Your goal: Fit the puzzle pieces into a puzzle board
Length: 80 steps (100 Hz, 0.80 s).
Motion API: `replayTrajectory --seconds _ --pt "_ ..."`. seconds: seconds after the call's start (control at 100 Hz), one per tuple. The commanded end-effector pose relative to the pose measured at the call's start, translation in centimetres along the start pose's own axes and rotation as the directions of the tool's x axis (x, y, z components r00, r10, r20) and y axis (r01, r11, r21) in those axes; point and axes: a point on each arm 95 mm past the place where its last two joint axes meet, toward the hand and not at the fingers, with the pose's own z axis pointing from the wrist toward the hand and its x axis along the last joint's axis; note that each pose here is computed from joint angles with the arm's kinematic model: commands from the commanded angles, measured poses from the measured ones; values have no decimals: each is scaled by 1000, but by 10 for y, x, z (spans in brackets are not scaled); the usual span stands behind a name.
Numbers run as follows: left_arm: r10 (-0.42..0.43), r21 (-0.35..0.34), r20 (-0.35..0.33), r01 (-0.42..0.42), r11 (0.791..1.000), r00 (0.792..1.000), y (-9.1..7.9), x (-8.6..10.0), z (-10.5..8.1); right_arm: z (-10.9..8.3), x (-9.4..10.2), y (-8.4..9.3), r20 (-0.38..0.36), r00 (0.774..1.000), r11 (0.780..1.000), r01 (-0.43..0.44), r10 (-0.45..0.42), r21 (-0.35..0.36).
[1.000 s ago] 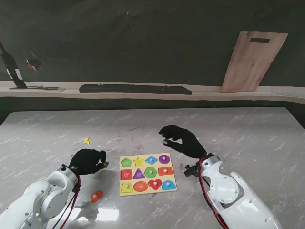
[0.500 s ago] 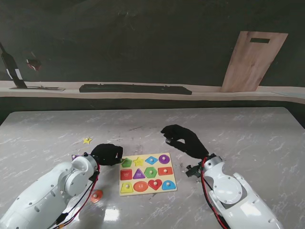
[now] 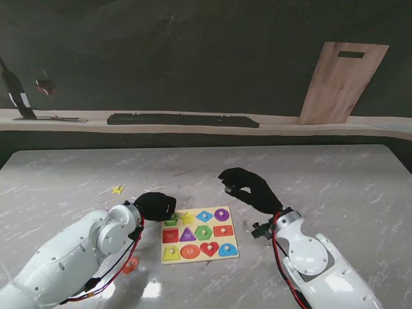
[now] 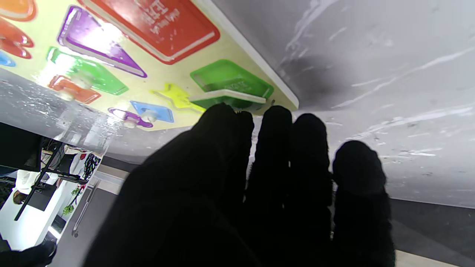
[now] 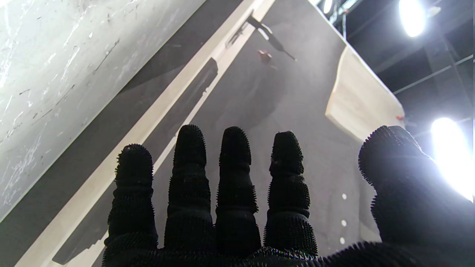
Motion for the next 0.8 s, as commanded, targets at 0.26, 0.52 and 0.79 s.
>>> replayTrajectory --seconds 0.26,0.52,0.79 --pt "20 -21 -6 -20 1000 1000 8 -1 1 -1 0 -4 1 1000 1000 -5 5 6" --pt "37 -30 -9 -37 999 999 10 -3 3 0 0 -4 1 1000 1000 -3 3 1" --pt "91 -32 -22 -92 995 996 9 -5 2 -1 0 -4 1 1000 1000 -3 3 3"
